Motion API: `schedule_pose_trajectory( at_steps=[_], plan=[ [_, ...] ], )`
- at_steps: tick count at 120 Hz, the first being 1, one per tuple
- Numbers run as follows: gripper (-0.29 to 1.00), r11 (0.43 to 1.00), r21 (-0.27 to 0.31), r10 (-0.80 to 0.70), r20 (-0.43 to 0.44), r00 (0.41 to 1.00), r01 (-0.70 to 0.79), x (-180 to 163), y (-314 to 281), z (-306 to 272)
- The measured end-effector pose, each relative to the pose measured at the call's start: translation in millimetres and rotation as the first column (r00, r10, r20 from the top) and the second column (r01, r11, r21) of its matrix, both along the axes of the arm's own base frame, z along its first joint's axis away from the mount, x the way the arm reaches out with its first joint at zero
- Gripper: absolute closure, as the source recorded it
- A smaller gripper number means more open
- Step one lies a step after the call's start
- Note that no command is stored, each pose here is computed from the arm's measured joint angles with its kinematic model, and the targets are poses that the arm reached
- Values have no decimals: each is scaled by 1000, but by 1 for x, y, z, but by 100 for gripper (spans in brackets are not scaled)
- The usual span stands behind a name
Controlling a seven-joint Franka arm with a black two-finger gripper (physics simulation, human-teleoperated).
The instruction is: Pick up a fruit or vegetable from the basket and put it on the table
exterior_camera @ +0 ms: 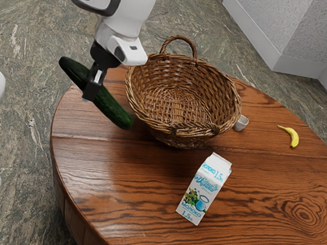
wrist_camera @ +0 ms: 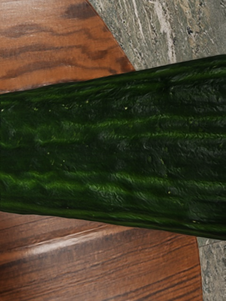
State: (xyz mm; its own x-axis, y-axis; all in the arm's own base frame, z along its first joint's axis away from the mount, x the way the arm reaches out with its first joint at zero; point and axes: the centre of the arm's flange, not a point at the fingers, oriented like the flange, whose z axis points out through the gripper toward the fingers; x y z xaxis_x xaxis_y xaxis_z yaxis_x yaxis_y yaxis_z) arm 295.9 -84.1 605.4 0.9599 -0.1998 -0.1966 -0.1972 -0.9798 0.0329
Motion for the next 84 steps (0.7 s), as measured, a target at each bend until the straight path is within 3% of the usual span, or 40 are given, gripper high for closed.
schedule_pose_trajectory(
  at_steps=[21,84],
  plan=[
    [53,1000,8,30,-46,999,-29,0,11,-26],
    [53,996,-6,88,-41,995,-88,6,36,-55]
  ],
)
